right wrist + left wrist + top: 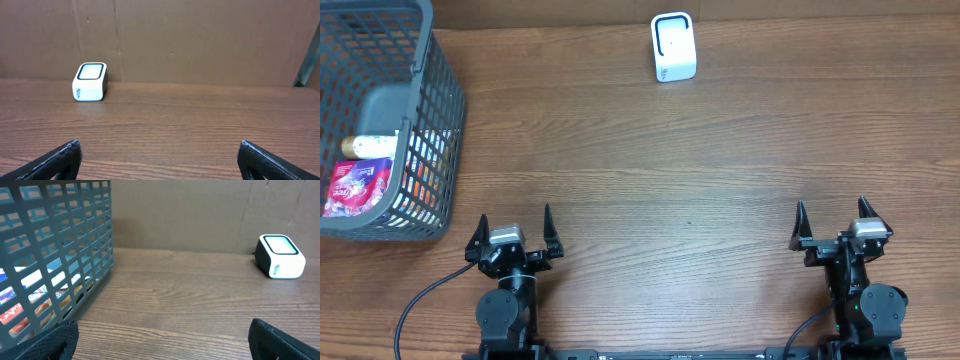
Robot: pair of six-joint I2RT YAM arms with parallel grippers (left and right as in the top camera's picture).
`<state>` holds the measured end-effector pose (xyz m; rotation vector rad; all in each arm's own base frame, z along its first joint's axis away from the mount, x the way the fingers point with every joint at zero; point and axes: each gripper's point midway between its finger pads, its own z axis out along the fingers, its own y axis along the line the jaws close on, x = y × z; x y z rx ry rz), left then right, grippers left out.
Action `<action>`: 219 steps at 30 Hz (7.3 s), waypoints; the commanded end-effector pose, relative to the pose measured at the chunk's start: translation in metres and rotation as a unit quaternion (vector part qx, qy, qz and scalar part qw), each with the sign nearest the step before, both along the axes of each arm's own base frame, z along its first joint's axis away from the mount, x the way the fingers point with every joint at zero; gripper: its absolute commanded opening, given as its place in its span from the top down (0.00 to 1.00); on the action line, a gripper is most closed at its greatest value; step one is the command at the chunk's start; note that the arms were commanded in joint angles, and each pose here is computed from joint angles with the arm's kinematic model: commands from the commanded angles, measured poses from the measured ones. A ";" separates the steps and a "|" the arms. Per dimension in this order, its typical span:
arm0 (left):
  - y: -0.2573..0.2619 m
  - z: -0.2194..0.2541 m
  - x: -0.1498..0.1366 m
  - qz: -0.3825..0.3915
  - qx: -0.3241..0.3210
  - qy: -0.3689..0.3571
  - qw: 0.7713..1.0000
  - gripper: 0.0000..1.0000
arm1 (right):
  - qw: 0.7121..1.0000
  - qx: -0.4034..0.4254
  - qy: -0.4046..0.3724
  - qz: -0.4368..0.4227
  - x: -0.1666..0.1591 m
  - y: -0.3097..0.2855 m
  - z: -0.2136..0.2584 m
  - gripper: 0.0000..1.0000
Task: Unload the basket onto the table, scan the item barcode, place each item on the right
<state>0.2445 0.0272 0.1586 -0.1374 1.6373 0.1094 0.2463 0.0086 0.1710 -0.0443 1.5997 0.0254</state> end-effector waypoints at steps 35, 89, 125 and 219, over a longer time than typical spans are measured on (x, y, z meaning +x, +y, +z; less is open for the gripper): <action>0.000 0.001 0.000 -0.003 0.009 -0.003 1.000 0.00 | 1.000 -0.002 -0.003 -0.007 0.000 -0.003 -0.002 0.00; -0.106 0.136 0.014 -0.263 -0.185 0.559 0.765 0.00 | 1.000 -0.002 -0.003 -0.007 0.000 -0.003 -0.002 0.00; -0.027 0.110 0.026 0.055 -0.193 0.578 0.791 0.00 | 1.000 -0.002 -0.003 -0.007 0.000 -0.003 -0.002 0.00; 0.289 -0.091 0.079 0.310 -0.168 0.671 0.652 0.27 | 1.000 -0.002 -0.003 -0.007 0.000 -0.003 -0.002 0.00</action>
